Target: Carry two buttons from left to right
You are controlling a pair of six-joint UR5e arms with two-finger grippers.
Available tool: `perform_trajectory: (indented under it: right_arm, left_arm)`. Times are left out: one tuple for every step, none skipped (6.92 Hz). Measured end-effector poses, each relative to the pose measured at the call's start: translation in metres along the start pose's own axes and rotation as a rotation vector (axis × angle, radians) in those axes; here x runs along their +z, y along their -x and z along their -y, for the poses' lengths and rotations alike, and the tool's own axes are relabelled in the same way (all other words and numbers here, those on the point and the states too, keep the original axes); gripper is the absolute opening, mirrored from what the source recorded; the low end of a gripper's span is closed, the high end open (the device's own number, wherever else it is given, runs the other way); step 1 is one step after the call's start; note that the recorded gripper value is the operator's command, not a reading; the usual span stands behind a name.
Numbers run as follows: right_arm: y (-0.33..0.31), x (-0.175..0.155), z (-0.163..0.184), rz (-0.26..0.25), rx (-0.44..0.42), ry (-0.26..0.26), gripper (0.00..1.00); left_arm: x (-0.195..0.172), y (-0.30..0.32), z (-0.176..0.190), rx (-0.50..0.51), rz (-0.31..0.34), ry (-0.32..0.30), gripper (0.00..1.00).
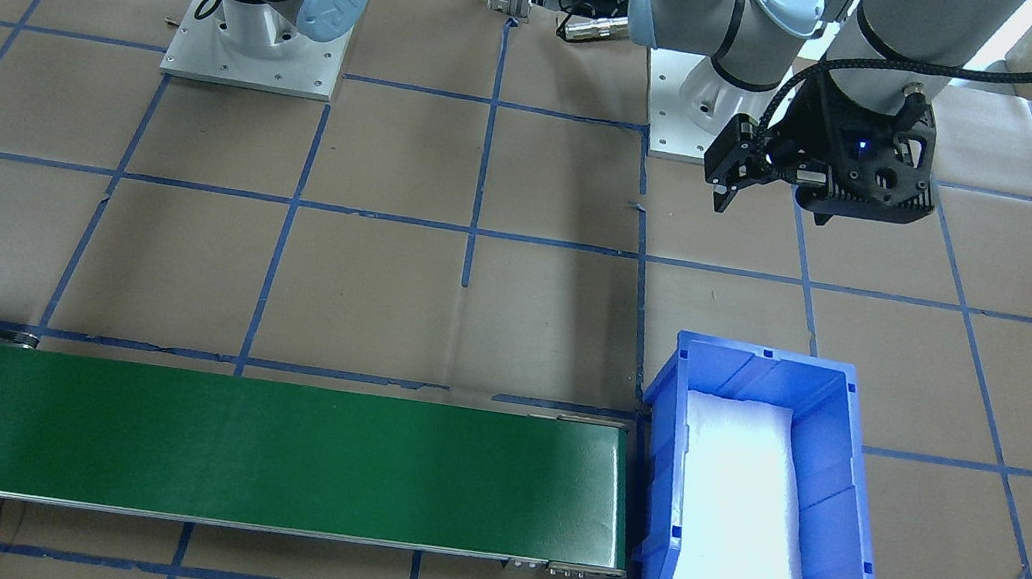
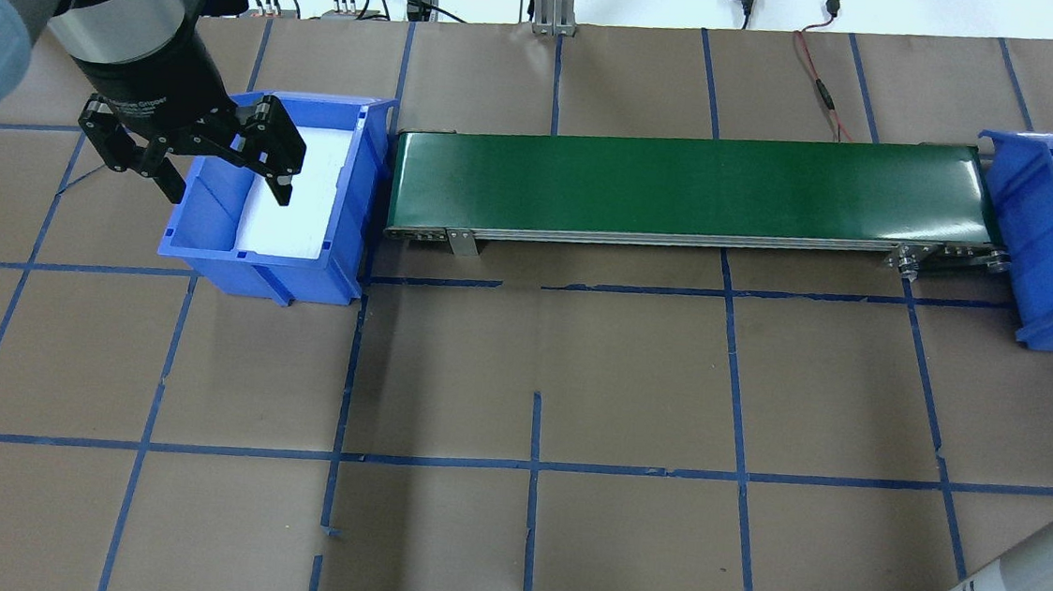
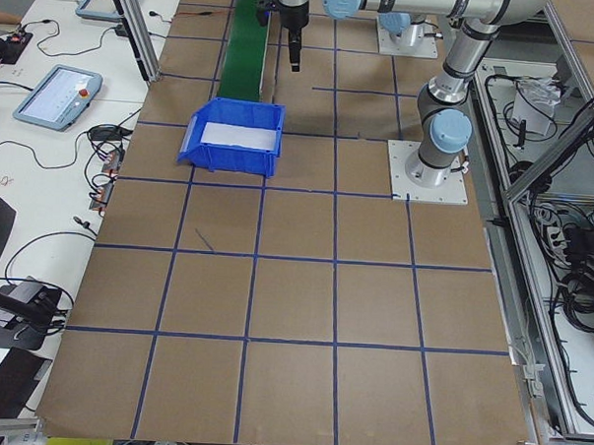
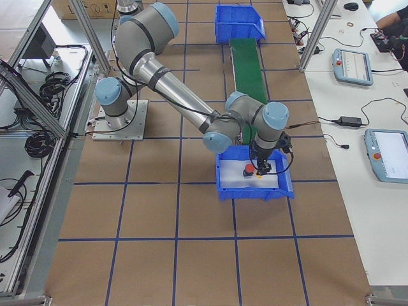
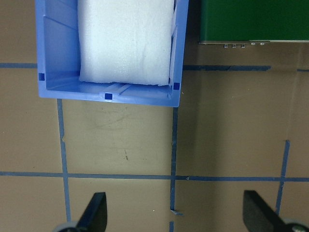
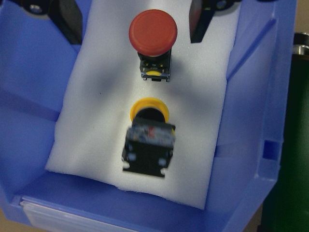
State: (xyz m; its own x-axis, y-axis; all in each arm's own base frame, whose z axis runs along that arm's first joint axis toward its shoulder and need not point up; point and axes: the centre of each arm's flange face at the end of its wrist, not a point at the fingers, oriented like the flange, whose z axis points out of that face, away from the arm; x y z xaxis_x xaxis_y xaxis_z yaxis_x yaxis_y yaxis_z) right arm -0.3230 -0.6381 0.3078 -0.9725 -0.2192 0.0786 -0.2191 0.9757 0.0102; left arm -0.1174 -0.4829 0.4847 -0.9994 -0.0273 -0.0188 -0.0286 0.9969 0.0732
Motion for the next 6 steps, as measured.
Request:
perform_trajectory:
  right_arm:
    - [0.001,-0.007,-0.001,-0.007,0.003,-0.006,0.91]
    - [0.004,-0.025,-0.004,-0.021,0.007,-0.018,0.96]
    - [0.012,-0.054,-0.009,-0.038,0.011,-0.034,0.98]
    - [0.023,-0.081,-0.015,-0.040,0.015,-0.042,0.99]
    - [0.040,-0.103,-0.016,-0.016,0.018,-0.053,0.99]
    - [0.069,-0.123,-0.011,0.023,0.024,-0.066,0.99]
  left_arm:
    - [0.000,0.000,0.000,0.000,0.000,0.000,1.00]
    - [0.000,0.000,0.000,0.000,0.000,0.000,1.00]
    - [0.000,0.000,0.000,-0.001,0.000,0.000,1.00]
    - [0.000,0.000,0.000,0.000,0.000,-0.001,1.00]
    - [0.000,0.000,0.000,0.000,0.000,-0.001,1.00]
    - [0.000,0.000,0.000,0.000,0.000,0.000,1.00]
